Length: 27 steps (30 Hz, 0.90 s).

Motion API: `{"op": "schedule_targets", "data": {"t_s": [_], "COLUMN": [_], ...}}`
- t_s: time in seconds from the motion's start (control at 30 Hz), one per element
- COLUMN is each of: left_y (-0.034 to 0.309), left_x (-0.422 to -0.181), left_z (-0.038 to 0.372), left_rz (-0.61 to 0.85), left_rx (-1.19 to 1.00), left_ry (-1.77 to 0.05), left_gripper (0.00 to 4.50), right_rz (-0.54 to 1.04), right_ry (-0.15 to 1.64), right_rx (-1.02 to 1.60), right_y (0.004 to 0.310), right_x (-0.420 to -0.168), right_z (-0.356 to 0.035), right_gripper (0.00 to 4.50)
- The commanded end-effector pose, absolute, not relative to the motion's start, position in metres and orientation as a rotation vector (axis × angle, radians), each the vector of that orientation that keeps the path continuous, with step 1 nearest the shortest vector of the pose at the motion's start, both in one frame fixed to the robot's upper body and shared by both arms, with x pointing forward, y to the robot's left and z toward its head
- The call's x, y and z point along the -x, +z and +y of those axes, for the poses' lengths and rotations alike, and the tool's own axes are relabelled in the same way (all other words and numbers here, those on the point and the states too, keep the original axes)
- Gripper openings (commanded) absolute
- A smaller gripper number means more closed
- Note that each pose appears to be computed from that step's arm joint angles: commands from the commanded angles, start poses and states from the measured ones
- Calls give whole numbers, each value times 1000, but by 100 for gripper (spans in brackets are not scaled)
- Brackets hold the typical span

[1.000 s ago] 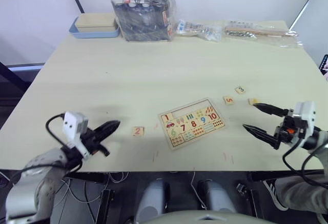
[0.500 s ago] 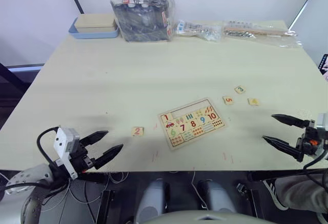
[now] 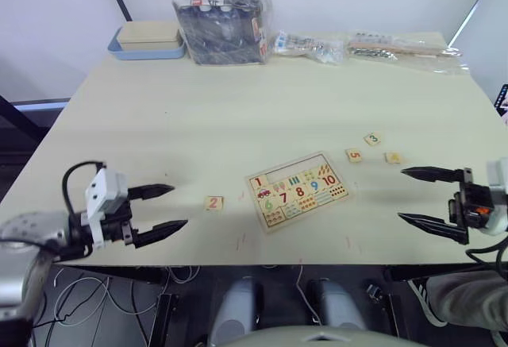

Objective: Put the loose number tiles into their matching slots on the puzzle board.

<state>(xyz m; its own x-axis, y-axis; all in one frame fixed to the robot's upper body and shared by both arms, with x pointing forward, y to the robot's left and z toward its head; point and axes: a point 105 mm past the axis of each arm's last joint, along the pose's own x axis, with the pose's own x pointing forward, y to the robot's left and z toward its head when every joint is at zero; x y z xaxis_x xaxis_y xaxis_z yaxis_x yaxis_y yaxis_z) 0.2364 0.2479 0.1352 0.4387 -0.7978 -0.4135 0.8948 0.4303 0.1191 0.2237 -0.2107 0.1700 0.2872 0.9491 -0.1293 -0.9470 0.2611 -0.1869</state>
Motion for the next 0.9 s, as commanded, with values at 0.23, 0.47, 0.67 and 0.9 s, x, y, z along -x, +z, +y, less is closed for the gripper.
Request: {"op": "schedule_targets", "data": {"t_s": [0.23,0.47,0.67,0.9], "left_y": [125,113,104,96], "left_x": [-258,-269,-276,-283], "left_z": [246,242,238,234], "left_rz": [407,440,446,450], "left_rx": [-499,-570,-611,-617], "left_ry": [-1279,-1346,-1354,-1336], "left_gripper": [446,446,446,333], "right_rz": [-42,-52,-58,-66], "right_ry": [1394,1370,1351,1331], "right_rx": [273,284,283,277], "right_y": [179,180,178,175], "right_x": [-211,-207,-206,-206], "right_z": [-188,-185,-183,-182], "right_gripper": [450,450,450,450]}}
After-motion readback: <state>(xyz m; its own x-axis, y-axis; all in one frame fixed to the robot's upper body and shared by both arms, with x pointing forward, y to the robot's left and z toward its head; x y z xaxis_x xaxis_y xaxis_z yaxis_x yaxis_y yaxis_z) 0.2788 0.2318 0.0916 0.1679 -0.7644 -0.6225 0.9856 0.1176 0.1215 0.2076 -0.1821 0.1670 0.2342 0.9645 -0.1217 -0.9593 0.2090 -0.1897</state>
